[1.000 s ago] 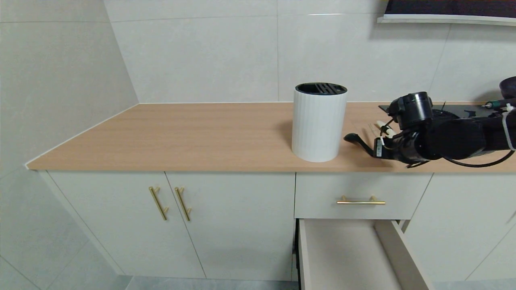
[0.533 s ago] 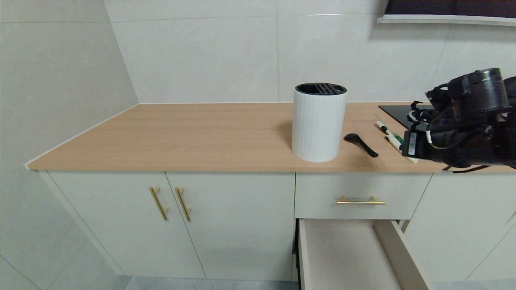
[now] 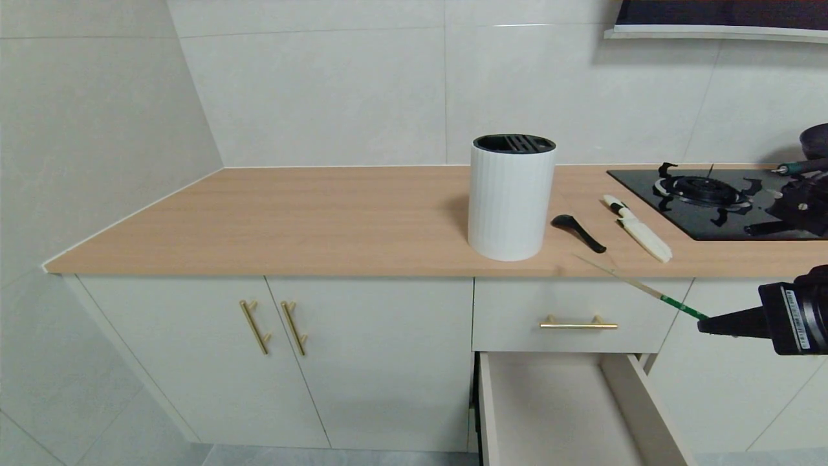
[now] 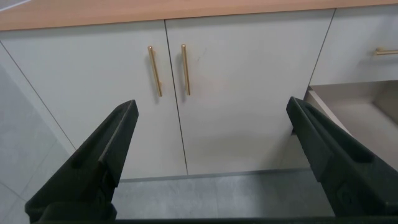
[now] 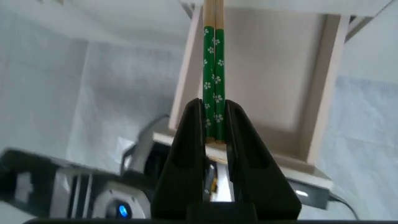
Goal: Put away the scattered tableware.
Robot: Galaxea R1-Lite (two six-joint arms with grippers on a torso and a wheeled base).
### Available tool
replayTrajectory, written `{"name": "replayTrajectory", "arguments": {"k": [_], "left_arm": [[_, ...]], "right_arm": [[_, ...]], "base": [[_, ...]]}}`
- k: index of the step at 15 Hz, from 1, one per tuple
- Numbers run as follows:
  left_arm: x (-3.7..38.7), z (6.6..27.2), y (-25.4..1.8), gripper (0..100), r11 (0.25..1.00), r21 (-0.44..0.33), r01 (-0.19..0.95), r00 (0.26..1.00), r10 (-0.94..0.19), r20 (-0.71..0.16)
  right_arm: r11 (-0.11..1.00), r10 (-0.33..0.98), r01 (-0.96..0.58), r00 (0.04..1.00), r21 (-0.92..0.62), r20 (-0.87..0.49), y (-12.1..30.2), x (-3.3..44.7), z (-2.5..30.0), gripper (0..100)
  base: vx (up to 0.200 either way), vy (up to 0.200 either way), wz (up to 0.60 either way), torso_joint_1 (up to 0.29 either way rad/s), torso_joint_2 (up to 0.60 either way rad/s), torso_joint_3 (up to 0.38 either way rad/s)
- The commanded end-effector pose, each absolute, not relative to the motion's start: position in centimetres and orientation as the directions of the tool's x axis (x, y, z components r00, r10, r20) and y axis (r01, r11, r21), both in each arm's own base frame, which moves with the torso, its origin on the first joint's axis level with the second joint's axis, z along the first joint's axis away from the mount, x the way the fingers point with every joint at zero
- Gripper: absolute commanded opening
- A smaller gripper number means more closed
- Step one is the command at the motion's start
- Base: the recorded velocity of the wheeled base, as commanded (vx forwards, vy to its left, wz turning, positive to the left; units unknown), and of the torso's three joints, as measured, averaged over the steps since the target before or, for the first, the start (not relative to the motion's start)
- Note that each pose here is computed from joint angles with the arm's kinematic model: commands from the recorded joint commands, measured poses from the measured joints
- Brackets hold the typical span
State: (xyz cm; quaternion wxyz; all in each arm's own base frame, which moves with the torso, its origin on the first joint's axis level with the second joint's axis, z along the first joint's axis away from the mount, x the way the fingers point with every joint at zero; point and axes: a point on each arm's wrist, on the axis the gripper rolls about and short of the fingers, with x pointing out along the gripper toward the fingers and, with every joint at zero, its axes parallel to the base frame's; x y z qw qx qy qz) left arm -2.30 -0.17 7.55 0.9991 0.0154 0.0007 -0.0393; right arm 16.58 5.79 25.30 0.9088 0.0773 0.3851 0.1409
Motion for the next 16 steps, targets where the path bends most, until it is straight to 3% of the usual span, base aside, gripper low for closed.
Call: {"name": "replayTrajectory", "arguments": {"k": [1,11,16], "left_arm": [[-2.3,7.5,-0.2,100,0.996,0.030,0.078,0.997,-0.078,-0.005],[-2.3,7.5,-0.2,100,0.996,0.030,0.078,0.997,-0.078,-0.005],[-2.3,7.5,-0.2,100,0.996,0.030,0.078,0.997,-0.078,-0.005]], "right_arm": [[0.949,0.315,-0.209,0.649,0.236,-0.692,5.8,16.4,24.8,0],[0.940,0.313,-0.278,0.473,0.198,-0.823,8.9,18.6,20.3,0],[0.940,0.306,-0.284,0.443,0.191,-0.843,9.4,19.0,19.6,0]], "base": [[0.000,0.000,0.00,0.000,0.00,0.000],[0.000,0.000,0.00,-0.005,0.01,0.008],[0.000,0.000,0.00,-0.155,0.41,0.246]]}}
